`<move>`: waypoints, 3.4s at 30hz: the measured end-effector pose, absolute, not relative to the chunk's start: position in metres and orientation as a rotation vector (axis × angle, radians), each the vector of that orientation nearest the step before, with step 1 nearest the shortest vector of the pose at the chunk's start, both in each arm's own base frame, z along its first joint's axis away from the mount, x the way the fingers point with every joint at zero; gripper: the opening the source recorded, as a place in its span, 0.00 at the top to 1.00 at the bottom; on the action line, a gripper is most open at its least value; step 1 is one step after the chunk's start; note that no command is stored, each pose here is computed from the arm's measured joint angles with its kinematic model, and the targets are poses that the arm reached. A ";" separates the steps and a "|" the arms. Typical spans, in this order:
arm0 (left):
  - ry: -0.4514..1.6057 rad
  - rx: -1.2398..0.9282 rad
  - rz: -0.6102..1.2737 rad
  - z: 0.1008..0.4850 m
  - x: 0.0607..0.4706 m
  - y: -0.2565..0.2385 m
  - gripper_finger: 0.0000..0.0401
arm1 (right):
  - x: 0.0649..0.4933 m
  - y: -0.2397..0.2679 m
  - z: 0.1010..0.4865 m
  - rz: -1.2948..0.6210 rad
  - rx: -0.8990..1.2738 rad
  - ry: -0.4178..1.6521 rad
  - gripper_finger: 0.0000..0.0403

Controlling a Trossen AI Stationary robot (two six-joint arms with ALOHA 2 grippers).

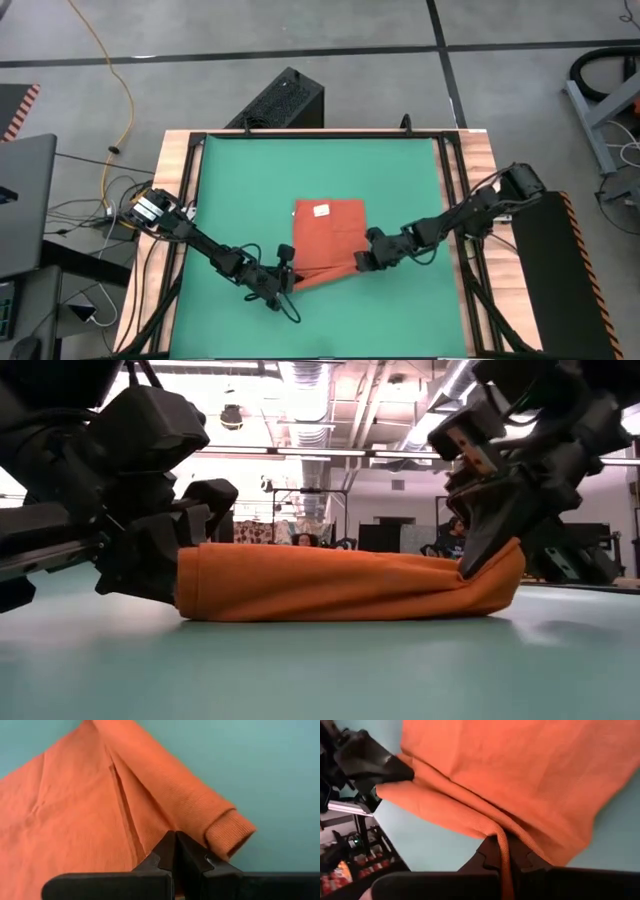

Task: Roll towel into tight, uniform cylinder
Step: Roll the orange table napkin

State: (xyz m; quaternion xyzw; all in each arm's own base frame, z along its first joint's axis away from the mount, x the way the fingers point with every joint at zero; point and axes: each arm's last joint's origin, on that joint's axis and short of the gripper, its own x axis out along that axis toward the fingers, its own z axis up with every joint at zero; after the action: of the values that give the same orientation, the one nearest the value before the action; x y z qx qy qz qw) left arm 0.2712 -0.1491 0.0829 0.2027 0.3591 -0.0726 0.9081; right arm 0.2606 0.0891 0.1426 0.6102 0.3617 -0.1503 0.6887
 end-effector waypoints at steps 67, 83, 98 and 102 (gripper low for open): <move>0.660 0.794 0.076 0.151 0.295 -0.169 1.00 | 0.279 0.067 0.100 -0.355 1.392 0.925 0.96; 0.869 0.546 0.079 0.138 0.296 -0.139 1.00 | 0.279 0.068 0.101 -0.333 1.357 0.928 0.96; 0.842 0.427 0.077 0.111 0.276 -0.132 1.00 | 0.285 0.069 0.107 -0.194 1.167 0.908 0.87; 0.845 0.421 0.081 0.111 0.276 -0.132 1.00 | 0.293 0.071 0.116 -0.129 1.083 0.875 0.84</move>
State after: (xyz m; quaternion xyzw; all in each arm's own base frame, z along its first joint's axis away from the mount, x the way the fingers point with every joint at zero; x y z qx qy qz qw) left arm 0.2757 -0.1318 0.1109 0.2025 0.4070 0.0388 0.8899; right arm 0.2934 0.0711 0.1163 0.4984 0.4027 -0.0595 0.7654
